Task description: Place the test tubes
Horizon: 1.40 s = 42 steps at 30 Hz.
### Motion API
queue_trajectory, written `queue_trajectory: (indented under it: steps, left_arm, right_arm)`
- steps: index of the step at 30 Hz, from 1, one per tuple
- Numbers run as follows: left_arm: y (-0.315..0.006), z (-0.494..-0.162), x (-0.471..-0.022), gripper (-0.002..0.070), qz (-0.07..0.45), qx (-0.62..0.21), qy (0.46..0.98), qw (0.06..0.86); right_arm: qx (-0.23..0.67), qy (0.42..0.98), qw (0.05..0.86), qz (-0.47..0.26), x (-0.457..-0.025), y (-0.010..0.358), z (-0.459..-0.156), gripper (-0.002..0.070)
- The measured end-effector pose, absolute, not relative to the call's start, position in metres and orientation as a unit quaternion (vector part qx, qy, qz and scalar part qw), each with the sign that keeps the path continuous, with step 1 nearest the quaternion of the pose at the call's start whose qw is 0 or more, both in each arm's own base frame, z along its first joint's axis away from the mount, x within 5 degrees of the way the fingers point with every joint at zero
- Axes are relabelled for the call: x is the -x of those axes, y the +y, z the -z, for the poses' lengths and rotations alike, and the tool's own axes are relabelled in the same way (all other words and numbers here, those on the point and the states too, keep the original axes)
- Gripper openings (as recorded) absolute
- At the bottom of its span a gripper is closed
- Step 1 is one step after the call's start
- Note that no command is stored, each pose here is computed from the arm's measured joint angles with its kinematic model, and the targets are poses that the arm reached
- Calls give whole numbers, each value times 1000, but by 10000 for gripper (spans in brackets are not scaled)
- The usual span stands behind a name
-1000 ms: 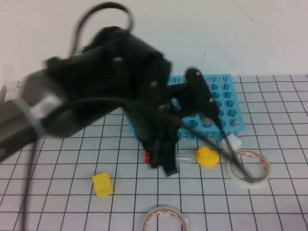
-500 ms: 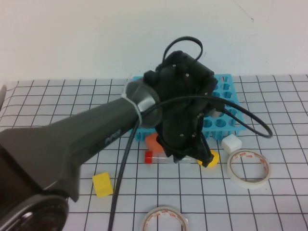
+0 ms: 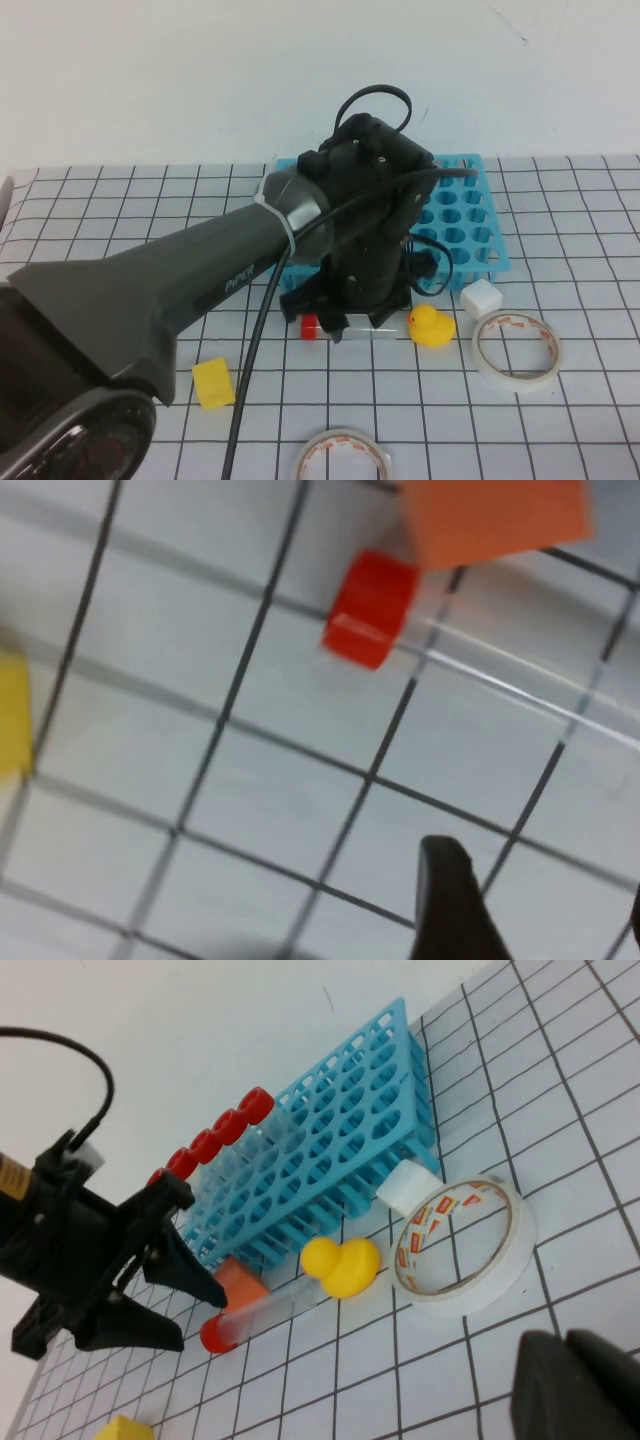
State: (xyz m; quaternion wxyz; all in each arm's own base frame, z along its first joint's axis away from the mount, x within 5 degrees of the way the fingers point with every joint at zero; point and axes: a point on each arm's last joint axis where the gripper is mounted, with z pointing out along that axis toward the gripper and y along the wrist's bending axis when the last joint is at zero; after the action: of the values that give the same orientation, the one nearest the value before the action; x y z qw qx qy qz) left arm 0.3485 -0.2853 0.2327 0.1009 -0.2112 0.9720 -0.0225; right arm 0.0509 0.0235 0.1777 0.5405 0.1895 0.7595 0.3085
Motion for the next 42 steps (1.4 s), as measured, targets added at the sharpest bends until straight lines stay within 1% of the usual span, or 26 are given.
queue_trajectory:
  steps: [4,9,17,24,30,34,37,42]
  left_arm:
    - [-286,-231,-350,348,39,328,939,99]
    - [-291,-222,-355,348,58,387,915,102]
    - [-297,-193,-358,349,48,471,877,77]
    - [-299,-181,-361,351,49,489,867,77]
    - [-304,-182,-365,346,84,477,871,83]
    - [-312,-186,-362,339,100,491,862,74]
    - [-316,-194,-363,325,109,498,855,97]
    - [-315,-205,-367,314,106,527,831,141]
  right_arm:
    - [-190,759,540,-308,-51,23,-178,-1]
    - [-190,759,540,-308,-51,23,-178,-1]
    - [-190,759,540,-308,-51,23,-178,-1]
    - [-190,759,540,-308,-51,23,-178,-1]
    - [-190,759,540,-308,-51,23,-178,-1]
    - [-189,760,540,-309,-51,24,-178,-1]
    - [-189,760,540,-309,-51,24,-178,-1]
    - [-189,761,539,-309,-51,24,-177,-1]
